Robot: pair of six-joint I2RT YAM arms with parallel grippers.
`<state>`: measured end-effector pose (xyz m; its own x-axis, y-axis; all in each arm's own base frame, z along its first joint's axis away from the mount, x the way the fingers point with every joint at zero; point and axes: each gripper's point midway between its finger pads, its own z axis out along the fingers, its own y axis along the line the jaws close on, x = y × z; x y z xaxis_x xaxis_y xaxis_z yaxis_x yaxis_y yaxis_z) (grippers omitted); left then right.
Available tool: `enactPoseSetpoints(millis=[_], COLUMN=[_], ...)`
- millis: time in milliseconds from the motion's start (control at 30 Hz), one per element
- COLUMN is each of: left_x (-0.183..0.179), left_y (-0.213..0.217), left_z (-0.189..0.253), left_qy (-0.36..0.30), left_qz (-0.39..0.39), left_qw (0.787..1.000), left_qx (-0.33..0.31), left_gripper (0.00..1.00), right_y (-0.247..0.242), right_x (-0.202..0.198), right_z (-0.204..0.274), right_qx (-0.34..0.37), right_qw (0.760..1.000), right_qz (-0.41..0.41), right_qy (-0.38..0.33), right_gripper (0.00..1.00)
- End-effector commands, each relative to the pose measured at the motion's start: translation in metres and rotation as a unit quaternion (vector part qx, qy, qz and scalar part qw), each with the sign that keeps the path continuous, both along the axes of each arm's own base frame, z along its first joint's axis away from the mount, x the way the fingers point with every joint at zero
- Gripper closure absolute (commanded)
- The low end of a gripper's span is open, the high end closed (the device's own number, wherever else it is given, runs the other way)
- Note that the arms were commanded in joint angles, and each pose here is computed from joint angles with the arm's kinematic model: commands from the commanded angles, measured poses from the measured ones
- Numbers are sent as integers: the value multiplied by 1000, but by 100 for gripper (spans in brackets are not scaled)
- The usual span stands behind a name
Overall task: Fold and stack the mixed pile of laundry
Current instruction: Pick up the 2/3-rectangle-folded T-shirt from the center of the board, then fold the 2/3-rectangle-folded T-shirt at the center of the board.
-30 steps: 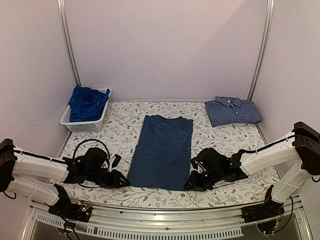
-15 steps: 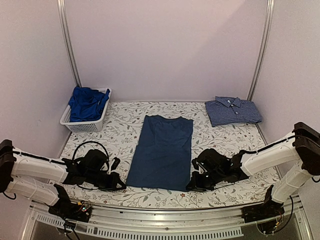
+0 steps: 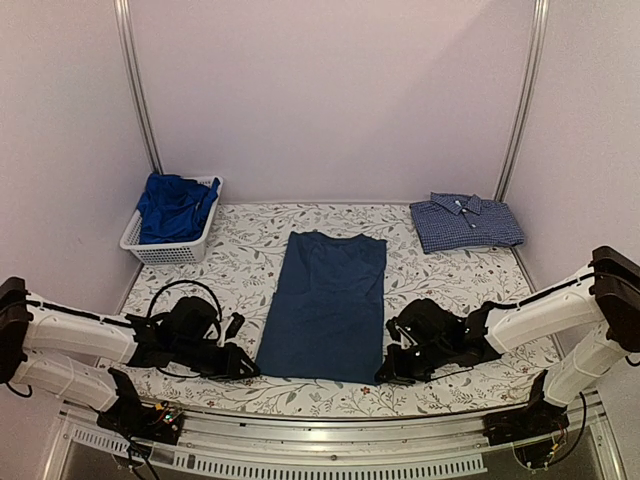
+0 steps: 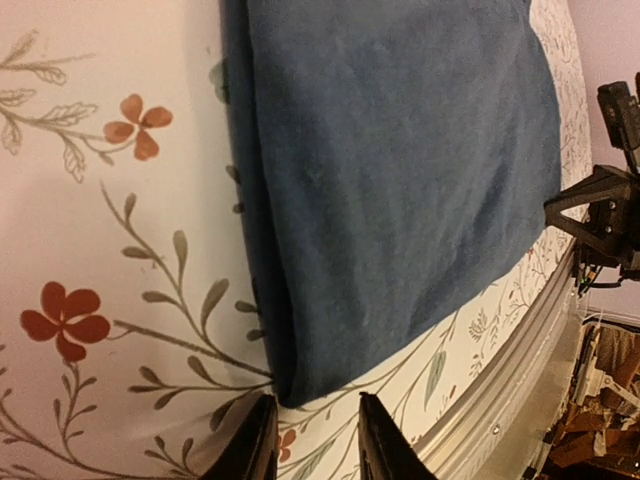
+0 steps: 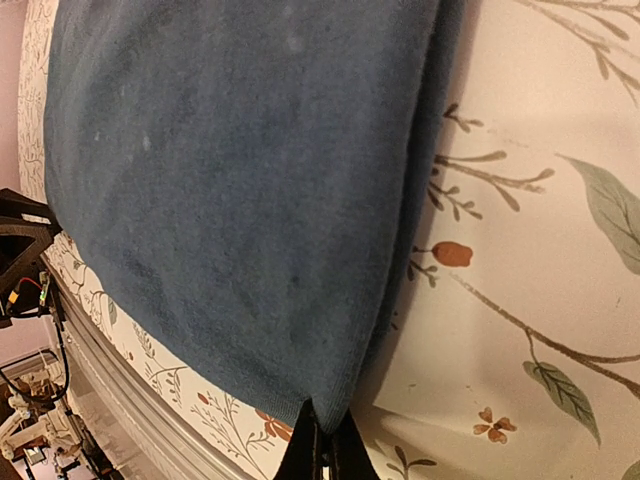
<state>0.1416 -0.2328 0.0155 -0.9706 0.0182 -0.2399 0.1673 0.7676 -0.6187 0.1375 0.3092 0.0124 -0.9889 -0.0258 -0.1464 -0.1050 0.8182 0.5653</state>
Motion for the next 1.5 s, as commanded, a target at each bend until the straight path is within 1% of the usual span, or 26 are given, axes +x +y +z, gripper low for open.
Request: enactPoseSetpoints(millis=[0, 67, 200, 233, 267, 400, 500, 600, 700, 767, 867, 967, 1067, 1100, 1267, 1400, 1467], left_x=[-7, -6, -8, -8, -10, -21, -29, -19, 7, 25, 56, 92, 126, 138, 200, 247, 266], left_y=[9, 8, 4, 3, 2, -1, -10, -16, -23, -23, -25, -25, -26, -27, -24, -29, -33], left_z=[-21, -24, -25, -23, -21, -14, -1, 17, 44, 57, 75, 86, 91, 95, 104, 102, 90], left_qy=[15, 17, 21, 20, 20, 23, 19, -6, -51, -67, -91, -114, -131, -140, -168, -186, -183], left_qz=[-12, -15, -27, -28, -30, -39, -49, -44, -32, -19, -2, 12, 20, 25, 51, 56, 56], left_qw=[999, 998, 998, 998, 998, 998, 998, 998, 997, 996, 995, 993, 990, 989, 983, 980, 980], left_qx=[45, 52, 50, 47, 45, 46, 37, 38, 45, 47, 32, 37, 50, 48, 45, 44, 47], left_gripper=[72, 76, 92, 98, 100, 100, 100, 100, 100, 100, 100, 100, 100, 100, 100, 100, 100], right_y=[-35, -36, -36, -36, -36, -37, -32, -25, -28, -35, -43, -46, -46, -43, -46, -42, -40], right_x=[-22, -23, -22, -23, -24, -29, -33, -24, -5, 9, 40, 76, 113, 129, 200, 254, 278], right_z=[-31, -31, -30, -29, -28, -22, -10, 10, 23, 32, 50, 64, 75, 85, 105, 105, 85], right_qx=[-74, -75, -75, -75, -73, -69, -54, -42, -37, -26, -9, -10, -18, -14, -22, -25, -31], right_qw=[996, 996, 996, 996, 997, 997, 998, 999, 999, 999, 998, 996, 994, 993, 986, 983, 984], right_qz=[5, 6, 5, 5, 5, 9, 13, 6, -13, -33, -57, -59, -49, -50, -44, -35, -24], right_qy=[40, 40, 39, 39, 40, 39, 39, 18, 5, -6, -33, -66, -94, -108, -157, -178, -172], right_gripper=[100, 100, 100, 100, 100, 100, 100, 100, 100, 100, 100, 100, 100, 100, 100, 100, 100])
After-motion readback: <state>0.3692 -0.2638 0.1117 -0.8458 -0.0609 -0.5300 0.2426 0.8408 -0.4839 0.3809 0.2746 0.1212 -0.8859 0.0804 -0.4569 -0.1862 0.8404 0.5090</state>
